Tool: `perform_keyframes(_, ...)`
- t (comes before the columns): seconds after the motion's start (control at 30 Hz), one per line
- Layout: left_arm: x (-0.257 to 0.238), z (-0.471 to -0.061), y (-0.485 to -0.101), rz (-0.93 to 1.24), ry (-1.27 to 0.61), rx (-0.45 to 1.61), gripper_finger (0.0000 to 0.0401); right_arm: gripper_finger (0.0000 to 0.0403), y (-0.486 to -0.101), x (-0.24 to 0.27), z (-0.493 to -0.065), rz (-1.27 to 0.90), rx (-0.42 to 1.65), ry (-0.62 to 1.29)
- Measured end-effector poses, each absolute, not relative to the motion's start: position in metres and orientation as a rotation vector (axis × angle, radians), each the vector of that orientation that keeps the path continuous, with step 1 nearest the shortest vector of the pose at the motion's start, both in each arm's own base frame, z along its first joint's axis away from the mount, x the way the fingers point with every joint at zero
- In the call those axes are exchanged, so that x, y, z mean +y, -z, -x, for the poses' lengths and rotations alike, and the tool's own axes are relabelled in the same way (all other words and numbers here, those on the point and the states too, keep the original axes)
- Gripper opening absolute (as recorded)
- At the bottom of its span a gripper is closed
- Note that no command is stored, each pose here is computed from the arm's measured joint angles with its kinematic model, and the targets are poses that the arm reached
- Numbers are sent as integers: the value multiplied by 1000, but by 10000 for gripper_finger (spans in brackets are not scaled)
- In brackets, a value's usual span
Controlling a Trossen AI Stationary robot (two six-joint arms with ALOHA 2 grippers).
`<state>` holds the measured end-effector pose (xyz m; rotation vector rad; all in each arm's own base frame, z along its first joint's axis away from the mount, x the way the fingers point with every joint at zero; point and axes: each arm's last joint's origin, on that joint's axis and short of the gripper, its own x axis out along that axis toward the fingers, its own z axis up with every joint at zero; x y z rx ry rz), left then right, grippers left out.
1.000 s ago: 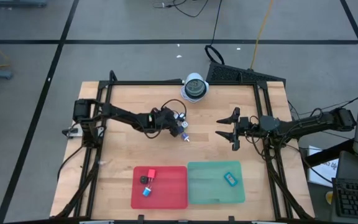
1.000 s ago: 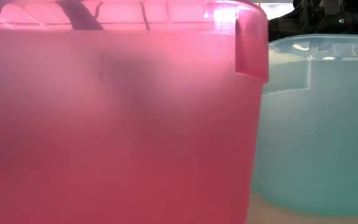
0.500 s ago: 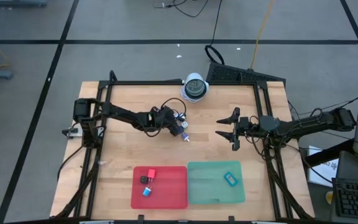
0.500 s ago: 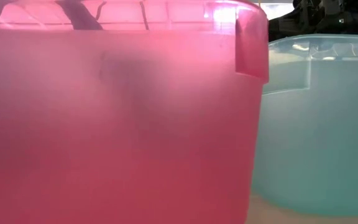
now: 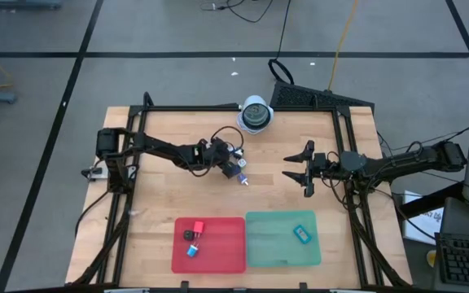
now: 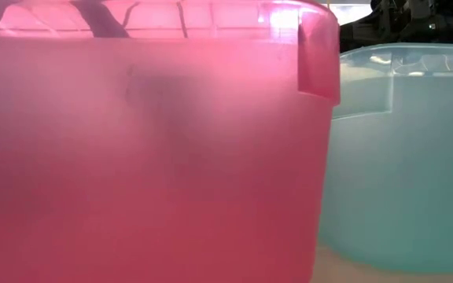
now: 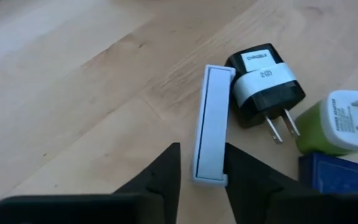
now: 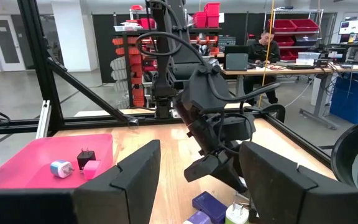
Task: Pick & Place Office items
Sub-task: Put the white digital clock into the blue bin
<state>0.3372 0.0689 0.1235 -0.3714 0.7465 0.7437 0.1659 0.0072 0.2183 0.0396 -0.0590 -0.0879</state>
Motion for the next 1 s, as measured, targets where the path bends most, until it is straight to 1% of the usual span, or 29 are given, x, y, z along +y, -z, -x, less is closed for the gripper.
perform_keyframes(0.13,73,-336,-123,372,-752,747,84,210,-218,7,-166,-40,-59,88)
perform_keyframes(0.23,73,-336,-123,327,-734,765,62,210,-218,7,-166,-40,-59,88)
perform_keyframes(0.27,73,-336,-123,309,-725,771,60,210,-218,7,-166,-40,-59,88)
perform_keyframes(0.7,68,-336,-129,273,-693,778,60,209,-217,7,-166,-38,-43,88)
perform_keyframes(0.8,64,-333,-141,259,-676,768,60,208,-217,7,-166,-38,-42,88)
perform_keyframes(1.0,55,-321,-177,227,-642,737,60,207,-216,7,-166,-36,-38,88)
